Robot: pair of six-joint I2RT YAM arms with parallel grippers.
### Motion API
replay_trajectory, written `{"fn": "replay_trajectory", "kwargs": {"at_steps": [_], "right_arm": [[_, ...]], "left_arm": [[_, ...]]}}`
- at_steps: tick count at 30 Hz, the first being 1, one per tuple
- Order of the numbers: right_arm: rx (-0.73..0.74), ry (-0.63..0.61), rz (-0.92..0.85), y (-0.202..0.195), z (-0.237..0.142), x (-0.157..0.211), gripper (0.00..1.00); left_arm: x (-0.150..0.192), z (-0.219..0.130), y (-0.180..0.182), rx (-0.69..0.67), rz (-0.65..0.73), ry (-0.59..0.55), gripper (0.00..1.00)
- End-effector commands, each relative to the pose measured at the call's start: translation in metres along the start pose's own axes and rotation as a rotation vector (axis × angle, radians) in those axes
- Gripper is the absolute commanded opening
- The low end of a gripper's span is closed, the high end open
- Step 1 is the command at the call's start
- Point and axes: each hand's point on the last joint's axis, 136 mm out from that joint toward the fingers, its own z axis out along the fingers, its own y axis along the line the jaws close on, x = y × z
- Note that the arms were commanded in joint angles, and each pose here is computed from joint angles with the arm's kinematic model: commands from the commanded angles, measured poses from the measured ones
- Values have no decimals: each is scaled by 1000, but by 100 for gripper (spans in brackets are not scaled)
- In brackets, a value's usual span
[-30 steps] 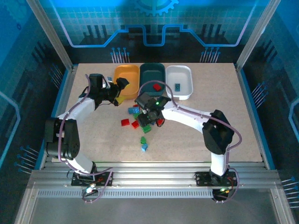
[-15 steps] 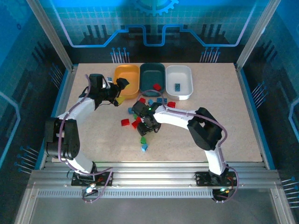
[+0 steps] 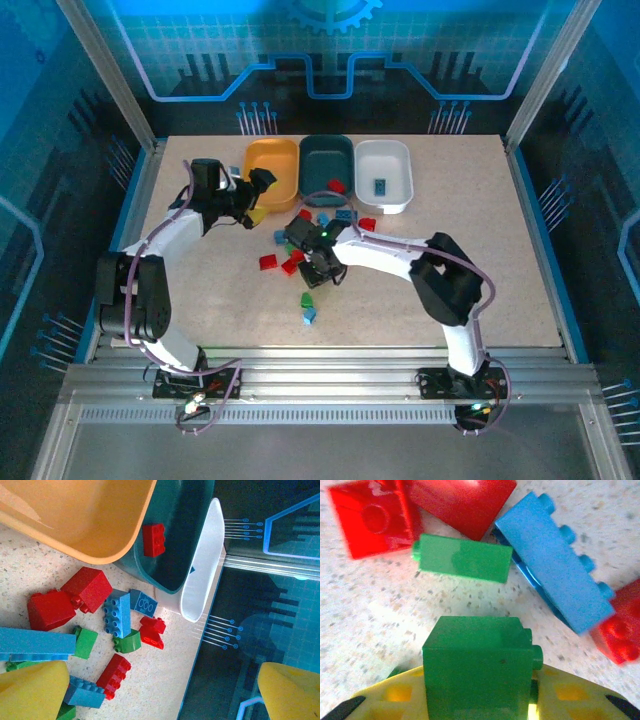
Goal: Sort the legos into containers by color
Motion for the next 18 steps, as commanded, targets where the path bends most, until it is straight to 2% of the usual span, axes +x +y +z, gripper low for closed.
{"fn": "replay_trajectory", "kwargs": {"at_steps": [1,4,8,13,17,18], "right_arm": [[-12,-109,-25,2,-52,-13,38],[-31,-197,-24,-1,-70,-48,39],[-61,-329,-29,-5,-71,-114,39],[-67,-433,-21,-18,-62,-189,39],[-91,-483,-41,-22,-53,-228,39],[-85,-481,-53,-22,-40,-233,39]], "left_arm": [[-13,-12,4,-35,-1,-42,98],[-35,-32,13,-40,-44,-121,98],[-62,-54,12,2,-55,-191,99],[-63,-51,9,34,-56,-163,99],[-64,-50,10,28,-49,-159,99],[-64,-50,10,29,-49,-158,99]]}}
